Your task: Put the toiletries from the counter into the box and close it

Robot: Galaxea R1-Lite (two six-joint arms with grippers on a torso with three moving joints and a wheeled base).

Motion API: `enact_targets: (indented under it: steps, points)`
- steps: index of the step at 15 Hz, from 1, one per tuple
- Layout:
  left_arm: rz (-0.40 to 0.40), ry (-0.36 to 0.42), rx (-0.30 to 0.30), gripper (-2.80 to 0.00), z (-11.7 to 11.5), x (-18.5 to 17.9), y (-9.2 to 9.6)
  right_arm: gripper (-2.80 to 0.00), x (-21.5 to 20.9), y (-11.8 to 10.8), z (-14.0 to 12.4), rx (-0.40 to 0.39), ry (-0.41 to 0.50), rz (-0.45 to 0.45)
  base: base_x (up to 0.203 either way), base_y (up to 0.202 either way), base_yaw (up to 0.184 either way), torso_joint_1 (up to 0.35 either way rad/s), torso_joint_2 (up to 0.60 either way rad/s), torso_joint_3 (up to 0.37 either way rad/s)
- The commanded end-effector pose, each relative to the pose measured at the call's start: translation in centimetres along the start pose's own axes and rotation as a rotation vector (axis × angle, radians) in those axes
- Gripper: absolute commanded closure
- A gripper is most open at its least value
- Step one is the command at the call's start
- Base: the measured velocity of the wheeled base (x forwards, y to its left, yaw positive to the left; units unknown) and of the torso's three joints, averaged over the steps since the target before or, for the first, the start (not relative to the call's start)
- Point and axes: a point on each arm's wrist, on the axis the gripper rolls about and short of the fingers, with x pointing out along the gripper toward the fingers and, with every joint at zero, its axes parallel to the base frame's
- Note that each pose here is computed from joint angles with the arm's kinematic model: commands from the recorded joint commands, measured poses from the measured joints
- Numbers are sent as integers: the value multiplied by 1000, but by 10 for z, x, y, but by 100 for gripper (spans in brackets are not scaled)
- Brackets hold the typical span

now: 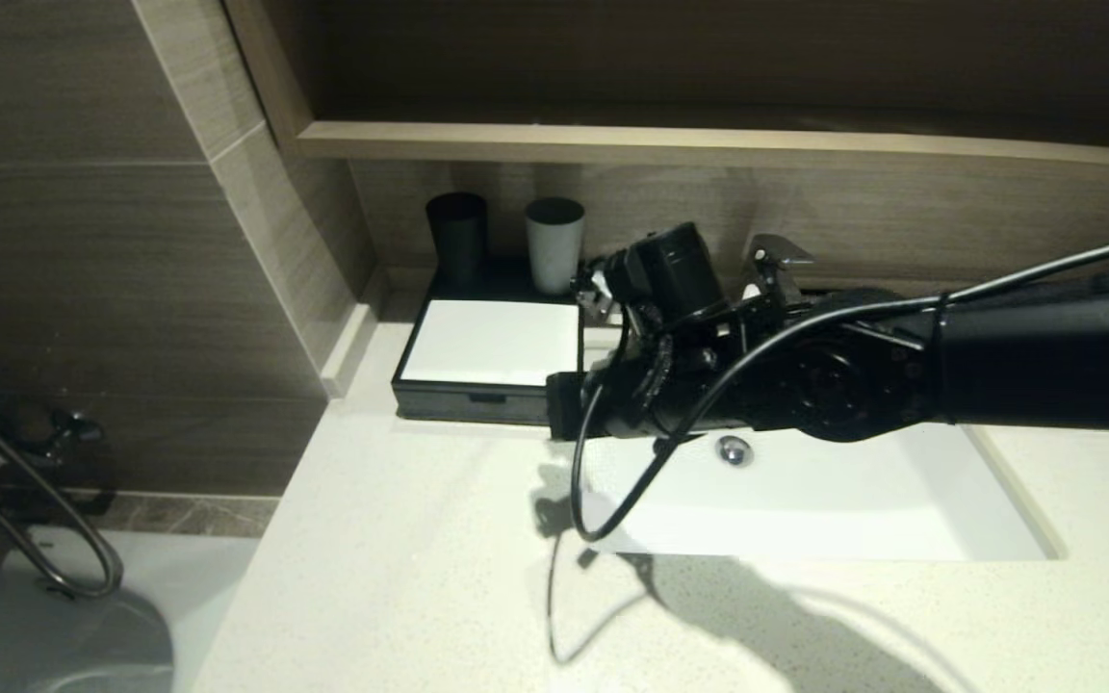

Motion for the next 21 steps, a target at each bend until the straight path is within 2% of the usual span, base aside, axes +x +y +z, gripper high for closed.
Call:
enact_targets:
  steps: [1, 7, 13, 14, 18, 19, 21]
  points:
    - [1, 0, 0, 0, 0, 0, 0, 0, -38, -8, 4, 16, -40, -5, 0, 0, 0, 0, 0, 0]
    - [1, 1, 0, 0, 0, 0, 0, 0, -114, -50, -6, 80, -101, -89, 0, 0, 0, 0, 0, 0]
    - [1, 0, 0, 0, 0, 0, 0, 0, -178, -94, -43, 199, -193, -218, 0, 0, 0, 0, 0, 0]
    - [1, 0, 0, 0, 0, 0, 0, 0, -186, -97, -51, 205, -207, -255, 0, 0, 0, 0, 0, 0]
    - [1, 0, 0, 0, 0, 0, 0, 0, -209, -114, -82, 240, -262, -498, 0, 0, 0, 0, 0, 0]
    - [1, 0, 0, 0, 0, 0, 0, 0, -218, -119, -87, 255, -283, -540, 0, 0, 0, 0, 0, 0]
    - [0, 0, 0, 0, 0, 0, 0, 0, -233, -120, -98, 267, -321, -565, 0, 0, 0, 0, 0, 0]
